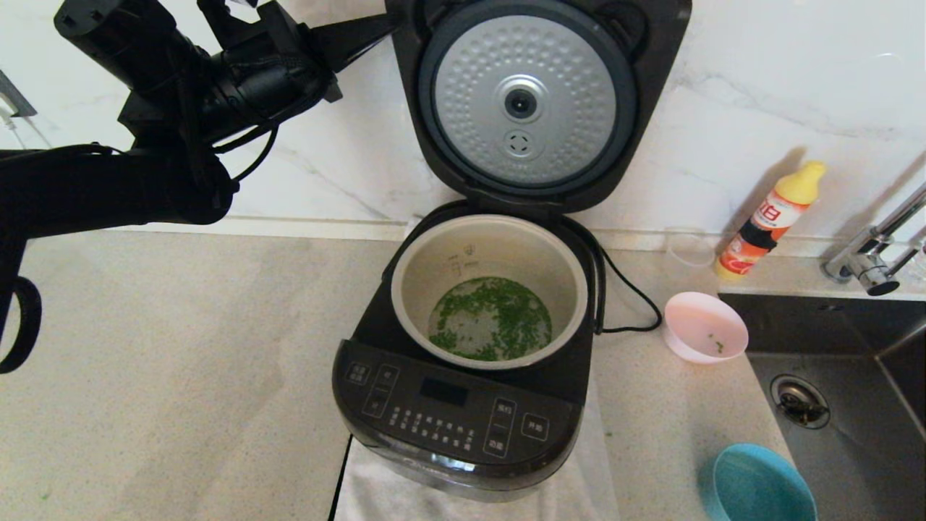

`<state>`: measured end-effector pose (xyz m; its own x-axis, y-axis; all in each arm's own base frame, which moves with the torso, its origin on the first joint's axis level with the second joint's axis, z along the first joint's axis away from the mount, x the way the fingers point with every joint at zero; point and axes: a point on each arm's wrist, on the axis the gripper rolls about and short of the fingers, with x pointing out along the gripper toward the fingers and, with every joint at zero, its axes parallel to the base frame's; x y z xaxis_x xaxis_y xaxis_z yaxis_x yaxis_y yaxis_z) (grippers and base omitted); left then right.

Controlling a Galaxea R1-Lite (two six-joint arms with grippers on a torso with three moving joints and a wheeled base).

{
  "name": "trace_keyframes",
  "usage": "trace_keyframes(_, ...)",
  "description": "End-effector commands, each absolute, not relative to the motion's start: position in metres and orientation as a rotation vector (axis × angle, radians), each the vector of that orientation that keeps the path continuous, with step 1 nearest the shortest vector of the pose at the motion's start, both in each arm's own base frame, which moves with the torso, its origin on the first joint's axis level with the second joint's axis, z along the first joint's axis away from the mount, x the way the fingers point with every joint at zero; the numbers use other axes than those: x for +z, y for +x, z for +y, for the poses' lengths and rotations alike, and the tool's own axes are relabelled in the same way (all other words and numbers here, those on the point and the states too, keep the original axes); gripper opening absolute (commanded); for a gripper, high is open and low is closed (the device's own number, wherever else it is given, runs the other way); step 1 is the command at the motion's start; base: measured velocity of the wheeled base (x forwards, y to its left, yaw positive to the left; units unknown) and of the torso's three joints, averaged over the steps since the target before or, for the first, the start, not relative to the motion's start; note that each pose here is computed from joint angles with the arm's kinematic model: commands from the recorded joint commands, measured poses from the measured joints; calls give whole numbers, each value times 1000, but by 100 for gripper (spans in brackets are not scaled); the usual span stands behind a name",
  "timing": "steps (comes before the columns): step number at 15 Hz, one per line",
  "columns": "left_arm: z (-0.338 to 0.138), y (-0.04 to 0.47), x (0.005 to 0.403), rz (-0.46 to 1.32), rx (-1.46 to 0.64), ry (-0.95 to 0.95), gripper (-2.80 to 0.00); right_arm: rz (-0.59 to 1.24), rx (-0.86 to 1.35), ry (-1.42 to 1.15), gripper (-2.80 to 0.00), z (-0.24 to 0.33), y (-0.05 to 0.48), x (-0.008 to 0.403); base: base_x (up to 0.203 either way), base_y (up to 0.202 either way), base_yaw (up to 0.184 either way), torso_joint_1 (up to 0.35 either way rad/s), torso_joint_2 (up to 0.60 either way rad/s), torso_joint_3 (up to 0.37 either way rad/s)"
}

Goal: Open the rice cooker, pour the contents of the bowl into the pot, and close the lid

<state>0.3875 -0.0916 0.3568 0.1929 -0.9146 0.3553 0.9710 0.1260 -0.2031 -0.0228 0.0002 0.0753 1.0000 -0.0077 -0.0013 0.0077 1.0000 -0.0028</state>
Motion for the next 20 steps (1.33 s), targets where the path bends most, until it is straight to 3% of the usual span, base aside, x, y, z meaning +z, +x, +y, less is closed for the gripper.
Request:
trace_keyframes(1,-88,385,359,-179,-1376,-422,-280,3,-8,-3,-280,0,-23,75,0,0,0,0,0,0)
trace_keyframes(4,-84,374,359,-183,-1372,-420,-280,3,-8,-3,-280,0,-23,75,0,0,0,0,0,0)
trace_keyframes(11,-27,232,414,-191,-1198,-407,-280,3,-8,-3,-280,0,-23,75,0,0,0,-1,0,4)
trace_keyframes(17,-8,120,406,-1,-1006,-528,-280,3,-8,-3,-280,0,-23,75,0,0,0,0,0,0)
trace_keyframes(20,-3,79,393,14,-873,-517,-280,3,-8,-3,-280,0,-23,75,0,0,0,0,0,0)
